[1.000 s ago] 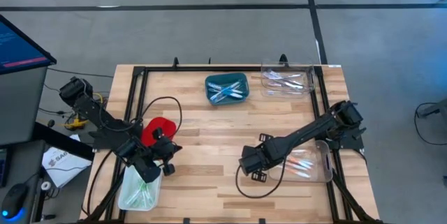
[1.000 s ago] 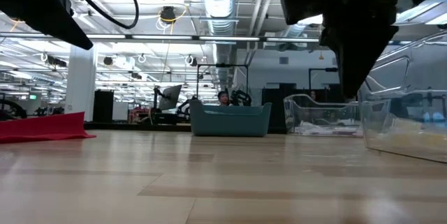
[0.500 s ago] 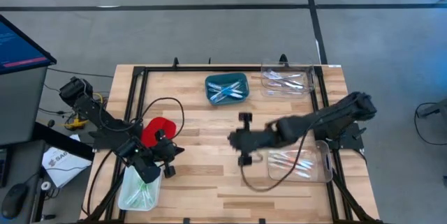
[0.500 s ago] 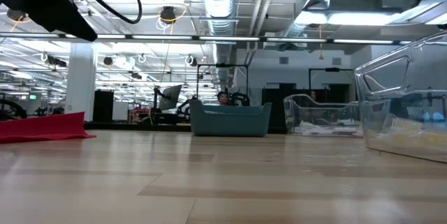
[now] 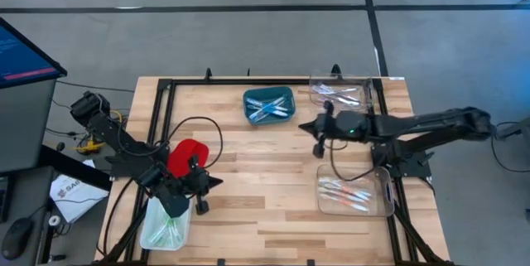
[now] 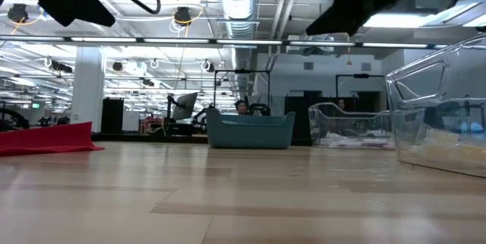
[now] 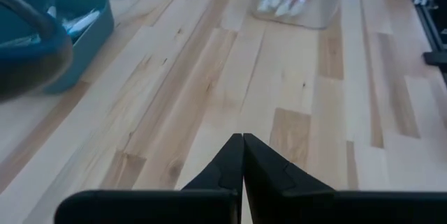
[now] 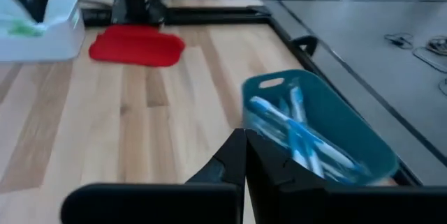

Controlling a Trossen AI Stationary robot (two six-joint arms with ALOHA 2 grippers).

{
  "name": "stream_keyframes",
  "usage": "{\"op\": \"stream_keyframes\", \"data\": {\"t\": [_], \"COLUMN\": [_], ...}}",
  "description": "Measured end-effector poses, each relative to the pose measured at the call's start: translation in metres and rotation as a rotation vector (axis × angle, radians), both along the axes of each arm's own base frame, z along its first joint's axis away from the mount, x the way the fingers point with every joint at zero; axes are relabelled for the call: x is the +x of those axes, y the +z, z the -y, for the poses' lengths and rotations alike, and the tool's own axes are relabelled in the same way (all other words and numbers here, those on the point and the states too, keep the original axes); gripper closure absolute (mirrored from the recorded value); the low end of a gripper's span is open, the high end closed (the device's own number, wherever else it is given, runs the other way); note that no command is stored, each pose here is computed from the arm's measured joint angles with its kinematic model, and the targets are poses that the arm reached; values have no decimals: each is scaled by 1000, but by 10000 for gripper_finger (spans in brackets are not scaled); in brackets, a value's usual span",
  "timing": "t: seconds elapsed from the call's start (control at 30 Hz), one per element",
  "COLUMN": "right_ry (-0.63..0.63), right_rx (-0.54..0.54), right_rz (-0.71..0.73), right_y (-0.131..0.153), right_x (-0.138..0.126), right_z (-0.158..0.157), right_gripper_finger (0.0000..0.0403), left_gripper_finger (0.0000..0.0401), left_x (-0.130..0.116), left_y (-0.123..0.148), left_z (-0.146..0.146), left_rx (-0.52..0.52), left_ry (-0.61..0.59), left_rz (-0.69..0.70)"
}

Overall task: Pick & Place Toothbrushes
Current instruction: Adjust the blue bin on the table

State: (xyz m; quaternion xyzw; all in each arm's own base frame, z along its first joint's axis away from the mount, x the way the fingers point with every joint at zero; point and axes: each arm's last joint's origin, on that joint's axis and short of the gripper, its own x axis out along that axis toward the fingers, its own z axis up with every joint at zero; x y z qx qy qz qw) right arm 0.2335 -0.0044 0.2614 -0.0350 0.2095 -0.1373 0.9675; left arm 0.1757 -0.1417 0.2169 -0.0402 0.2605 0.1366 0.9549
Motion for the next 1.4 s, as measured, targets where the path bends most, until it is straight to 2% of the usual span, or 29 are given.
{"op": "stream_keyframes", "data": {"t": [0.3,0.57,0.87,0.97,1.07,1.17,1.3,1.4], "right_ry": [-31,31,58,59,75,94,117,137], "right_rx": [61,122,150,157,156,151,142,130], "right_rz": [112,89,180,201,254,291,326,338], "right_y": [-20,-58,-74,-79,-77,-78,-75,-73], "right_x": [-38,-50,-59,-63,-67,-72,-76,-77], "right_z": [8,2,5,4,2,0,-3,-5], "right_gripper_finger": [403,403,403,403,403,403,403,403], "left_gripper_finger": [399,399,399,399,399,399,400,400], "left_x": [4,4,4,9,25,48,75,93], "left_y": [5,5,5,6,9,13,11,-2], "left_z": [3,3,4,-1,-19,-47,-100,-143], "left_rx": [12,8,-1,25,48,24,4,-40], "left_ry": [-35,-37,-42,-14,33,22,36,61], "left_rz": [39,42,43,55,57,50,26,5]}}
